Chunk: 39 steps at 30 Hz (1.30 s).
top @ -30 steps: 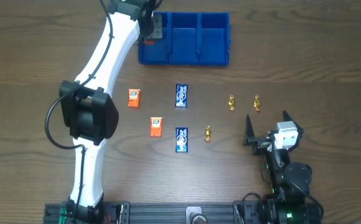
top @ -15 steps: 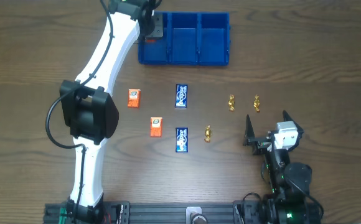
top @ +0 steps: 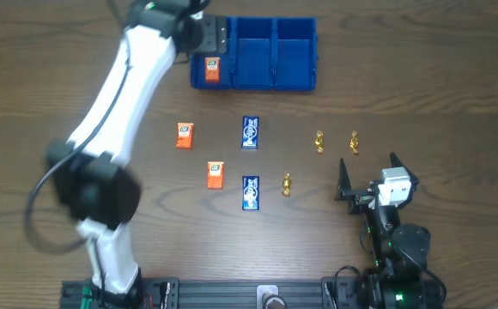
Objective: Sort Candies Into Trays
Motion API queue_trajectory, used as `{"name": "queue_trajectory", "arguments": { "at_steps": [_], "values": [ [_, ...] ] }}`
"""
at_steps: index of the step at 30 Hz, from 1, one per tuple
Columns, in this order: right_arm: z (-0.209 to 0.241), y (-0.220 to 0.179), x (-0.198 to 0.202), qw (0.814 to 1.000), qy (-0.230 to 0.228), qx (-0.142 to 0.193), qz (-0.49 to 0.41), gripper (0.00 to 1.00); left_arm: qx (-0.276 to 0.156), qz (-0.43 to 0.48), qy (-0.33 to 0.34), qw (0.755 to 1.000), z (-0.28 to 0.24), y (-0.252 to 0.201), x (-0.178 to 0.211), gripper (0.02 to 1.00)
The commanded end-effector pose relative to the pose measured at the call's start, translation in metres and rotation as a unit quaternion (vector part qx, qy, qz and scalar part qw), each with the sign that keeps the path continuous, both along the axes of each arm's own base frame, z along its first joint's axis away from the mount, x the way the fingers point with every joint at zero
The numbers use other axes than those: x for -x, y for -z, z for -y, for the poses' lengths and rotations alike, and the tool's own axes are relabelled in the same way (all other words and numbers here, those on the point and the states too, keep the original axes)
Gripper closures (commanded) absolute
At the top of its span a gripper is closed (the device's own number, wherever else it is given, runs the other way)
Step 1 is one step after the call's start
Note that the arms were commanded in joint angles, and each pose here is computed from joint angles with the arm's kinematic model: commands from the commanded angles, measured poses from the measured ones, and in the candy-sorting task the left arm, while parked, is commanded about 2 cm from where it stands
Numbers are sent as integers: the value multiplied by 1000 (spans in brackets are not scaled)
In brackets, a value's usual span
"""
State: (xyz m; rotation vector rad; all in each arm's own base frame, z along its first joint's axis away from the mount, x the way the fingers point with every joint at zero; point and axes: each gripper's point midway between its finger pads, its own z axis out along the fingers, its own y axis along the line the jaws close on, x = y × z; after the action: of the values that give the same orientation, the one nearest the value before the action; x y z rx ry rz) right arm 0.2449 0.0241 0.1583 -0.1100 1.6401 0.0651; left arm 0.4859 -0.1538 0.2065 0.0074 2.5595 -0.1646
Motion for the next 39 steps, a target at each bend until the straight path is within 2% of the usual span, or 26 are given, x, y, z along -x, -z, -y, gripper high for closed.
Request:
{"name": "queue_trajectory", "arguments": {
  "at_steps": [1,7,13,26,39],
  "values": [
    [-2,1,0,1000,-6,6,0,3,0,-44,-29,999,-27,39,71,110],
    [-2,1,0,1000,-6,6,0,3,-16,-116,-38,992,-46,136,132,123],
    [-2,1,0,1000,-6,6,0,3,-36,-148,-38,988,-56,185,156,169],
    [-2,1,0,1000,-6,6,0,3,-56,-129,-7,990,-58,198,139,174],
    [-2,1,0,1000,-6,6,0,3,-52,-159,19,986,-50,203,123,196]
  ]
}}
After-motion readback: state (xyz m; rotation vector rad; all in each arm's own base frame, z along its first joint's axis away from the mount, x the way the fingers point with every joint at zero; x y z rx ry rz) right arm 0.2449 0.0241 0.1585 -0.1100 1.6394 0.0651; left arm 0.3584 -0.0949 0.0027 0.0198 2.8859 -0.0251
